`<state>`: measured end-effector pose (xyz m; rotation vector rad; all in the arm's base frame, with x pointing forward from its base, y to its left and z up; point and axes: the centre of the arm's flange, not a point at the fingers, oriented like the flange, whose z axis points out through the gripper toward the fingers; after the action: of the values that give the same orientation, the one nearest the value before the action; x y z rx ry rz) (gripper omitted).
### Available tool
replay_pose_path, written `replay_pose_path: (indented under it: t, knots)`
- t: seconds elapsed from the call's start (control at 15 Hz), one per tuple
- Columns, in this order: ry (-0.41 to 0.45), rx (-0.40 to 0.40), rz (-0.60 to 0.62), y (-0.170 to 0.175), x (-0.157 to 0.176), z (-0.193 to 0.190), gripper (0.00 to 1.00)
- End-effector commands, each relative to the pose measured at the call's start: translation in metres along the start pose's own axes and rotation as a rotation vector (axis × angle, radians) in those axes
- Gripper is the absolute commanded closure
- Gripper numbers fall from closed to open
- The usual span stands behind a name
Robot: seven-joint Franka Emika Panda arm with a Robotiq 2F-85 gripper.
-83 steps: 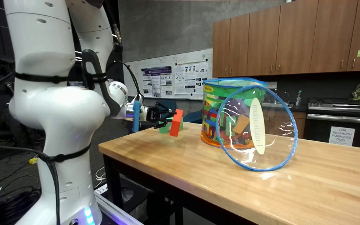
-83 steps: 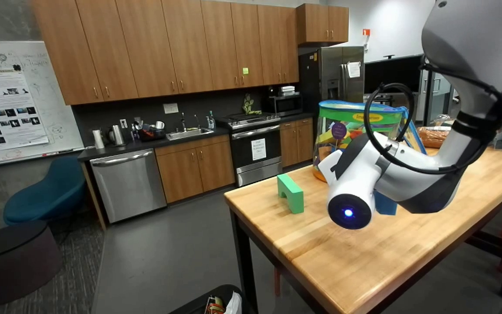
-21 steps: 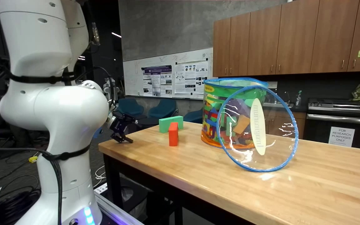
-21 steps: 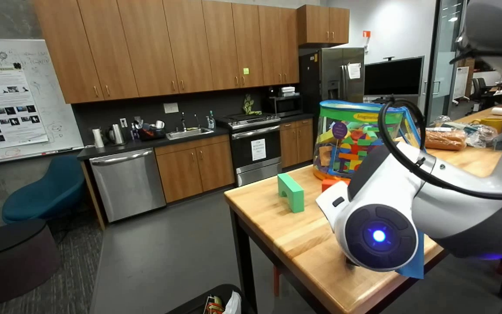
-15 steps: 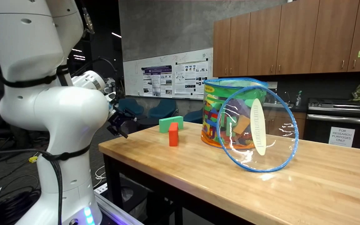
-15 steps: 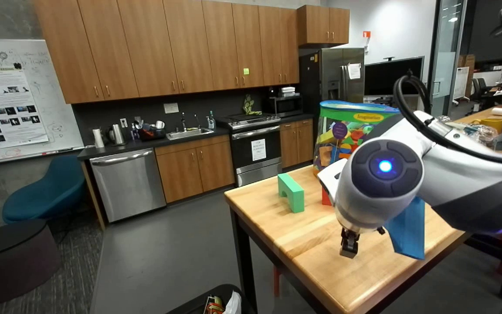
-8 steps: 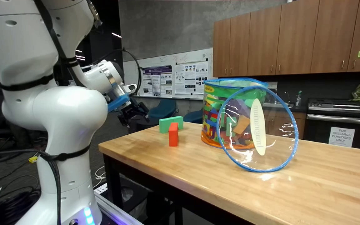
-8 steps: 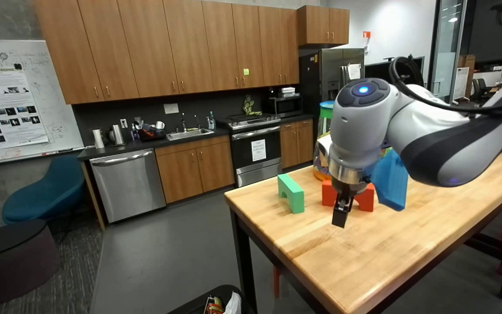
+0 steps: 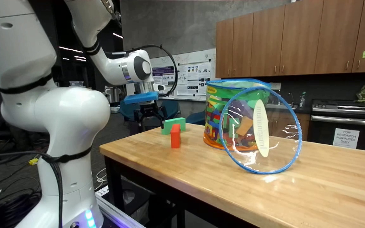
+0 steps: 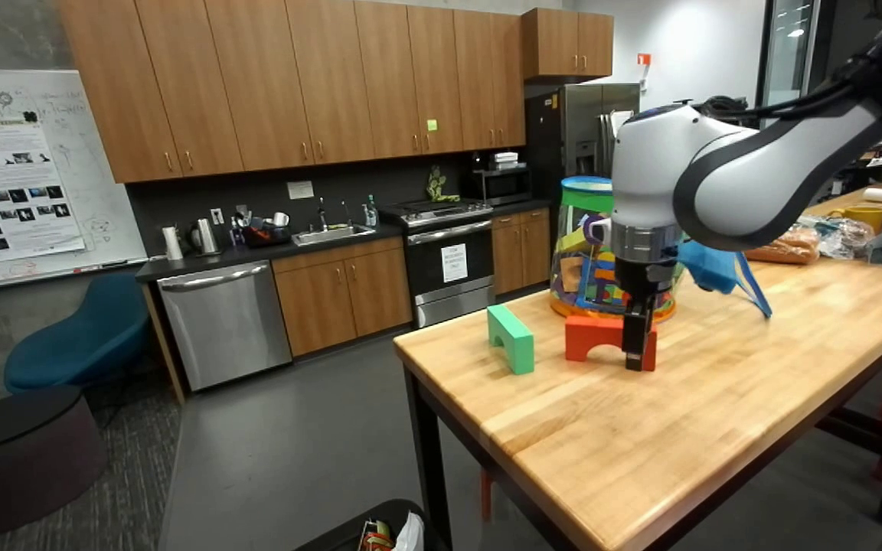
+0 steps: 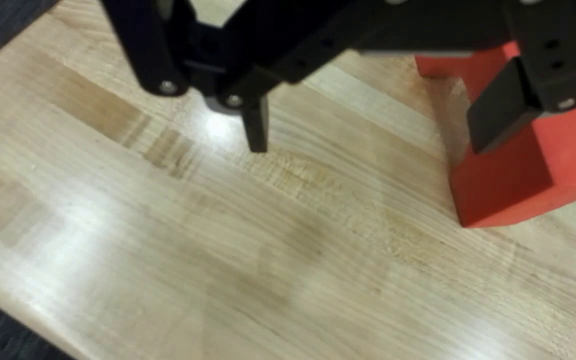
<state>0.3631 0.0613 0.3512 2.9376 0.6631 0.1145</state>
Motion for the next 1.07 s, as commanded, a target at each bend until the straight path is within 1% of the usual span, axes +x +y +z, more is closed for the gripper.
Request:
replay_pose_path:
  t: [0.0,0.2,0.4,0.73,1.0]
  knots:
    - [0.039,0.078,-0.058,0.027,-0.023,-0.038,0.00]
    - [0.041,0.129,-0.122,0.035,-0.034,-0.051,0.00]
    - [0.044,0.154,-0.187,0.044,-0.032,-0.045,0.00]
    - [0.117,0.127,-0.295,0.061,-0.015,-0.037,0.00]
    - [0.160,0.095,-0.352,0.080,-0.003,-0.031,0.00]
